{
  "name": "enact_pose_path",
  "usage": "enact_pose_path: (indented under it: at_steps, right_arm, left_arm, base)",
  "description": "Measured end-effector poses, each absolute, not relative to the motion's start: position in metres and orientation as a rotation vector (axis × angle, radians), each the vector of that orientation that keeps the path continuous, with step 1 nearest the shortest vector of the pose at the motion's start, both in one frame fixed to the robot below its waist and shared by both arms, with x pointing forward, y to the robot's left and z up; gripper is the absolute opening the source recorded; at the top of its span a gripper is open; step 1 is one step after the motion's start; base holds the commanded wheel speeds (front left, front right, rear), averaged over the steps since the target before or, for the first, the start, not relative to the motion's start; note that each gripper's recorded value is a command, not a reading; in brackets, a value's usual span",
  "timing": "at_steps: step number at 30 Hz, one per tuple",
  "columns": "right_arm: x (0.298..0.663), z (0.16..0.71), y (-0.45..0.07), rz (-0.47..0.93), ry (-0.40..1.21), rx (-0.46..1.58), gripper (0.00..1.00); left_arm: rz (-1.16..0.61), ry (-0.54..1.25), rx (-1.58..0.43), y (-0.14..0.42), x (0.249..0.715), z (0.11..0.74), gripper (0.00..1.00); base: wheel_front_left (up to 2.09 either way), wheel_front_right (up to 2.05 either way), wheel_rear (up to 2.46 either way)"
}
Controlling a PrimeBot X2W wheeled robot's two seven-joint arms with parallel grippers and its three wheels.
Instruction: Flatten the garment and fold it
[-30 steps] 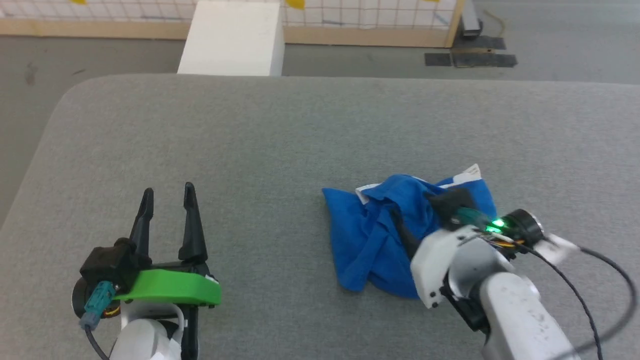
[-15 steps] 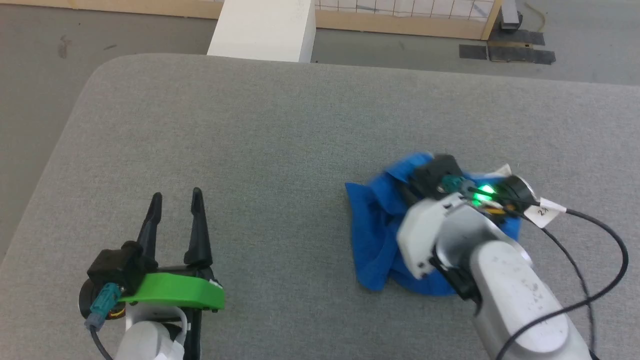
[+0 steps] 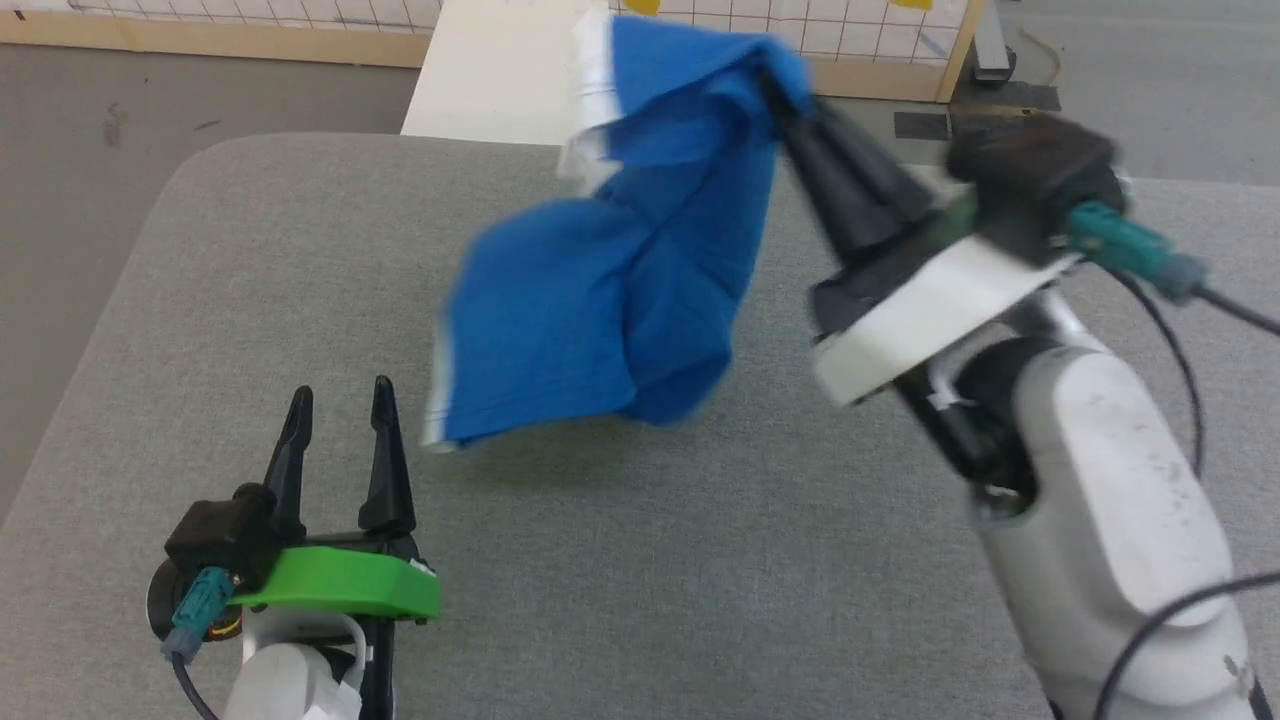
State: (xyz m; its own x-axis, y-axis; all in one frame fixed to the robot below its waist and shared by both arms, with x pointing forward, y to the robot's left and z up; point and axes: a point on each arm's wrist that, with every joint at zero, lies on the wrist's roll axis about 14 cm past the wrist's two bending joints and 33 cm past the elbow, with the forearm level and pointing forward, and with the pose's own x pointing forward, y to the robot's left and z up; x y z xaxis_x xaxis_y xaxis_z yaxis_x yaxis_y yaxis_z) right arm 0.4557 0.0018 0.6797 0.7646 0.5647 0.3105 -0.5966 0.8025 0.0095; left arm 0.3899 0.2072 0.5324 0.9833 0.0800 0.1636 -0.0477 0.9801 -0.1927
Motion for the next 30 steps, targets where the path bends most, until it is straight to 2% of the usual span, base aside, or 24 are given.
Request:
enact_pose_path:
  at_steps: [2, 5, 10, 11, 12, 13, 16, 20, 24, 27, 30]
  right_arm:
    - [0.469, 0.658, -0.026, 0.533, -0.237, 0.096, 0.00]
    - [0.482, 0.592, -0.077, 0.358, -0.038, 0.033, 0.00]
    - [0.474, 0.494, -0.152, 0.133, 0.255, -0.004, 0.00]
    - [0.470, 0.480, -0.165, 0.096, 0.297, -0.009, 0.17]
    - [0.467, 0.472, -0.176, 0.064, 0.324, -0.005, 0.82]
    - [0.464, 0.463, -0.187, 0.032, 0.346, 0.010, 1.00]
    - [0.457, 0.463, -0.206, -0.024, 0.308, 0.039, 1.00]
    - [0.444, 0.477, -0.188, 0.036, 0.228, 0.037, 1.00]
    - [0.413, 0.482, -0.112, 0.271, 0.222, 0.034, 1.00]
    - [0.373, 0.461, -0.053, 0.454, 0.353, 0.021, 1.00]
    - [0.342, 0.432, -0.027, 0.573, 0.486, -0.052, 1.00]
  left_arm:
    - [0.065, -0.172, -0.189, 0.208, 0.390, 0.532, 1.00]
    - [0.056, -0.169, -0.191, 0.206, 0.391, 0.531, 1.00]
    - [0.043, -0.151, -0.194, 0.201, 0.394, 0.526, 1.00]
    - [0.039, -0.147, -0.195, 0.199, 0.394, 0.524, 1.00]
    - [0.034, -0.143, -0.196, 0.198, 0.395, 0.523, 1.00]
    - [0.026, -0.140, -0.198, 0.195, 0.395, 0.522, 1.00]
    - [0.014, -0.143, -0.199, 0.191, 0.395, 0.524, 1.00]
    - [0.009, -0.151, -0.200, 0.190, 0.394, 0.527, 1.00]
    - [0.010, -0.156, -0.200, 0.191, 0.392, 0.528, 1.00]
    - [0.014, -0.149, -0.200, 0.192, 0.394, 0.526, 1.00]
    - [0.018, -0.132, -0.199, 0.193, 0.397, 0.519, 1.00]
  base:
    - [0.00, 0.00, 0.00]
    - [0.00, 0.00, 0.00]
    - [0.00, 0.00, 0.00]
    - [0.00, 0.00, 0.00]
    - [0.00, 0.00, 0.00]
    - [0.00, 0.00, 0.00]
    - [0.00, 0.00, 0.00]
    - [0.00, 0.00, 0.00]
    - [0.00, 0.00, 0.00]
    - [0.00, 0.00, 0.00]
    - [0.00, 0.00, 0.00]
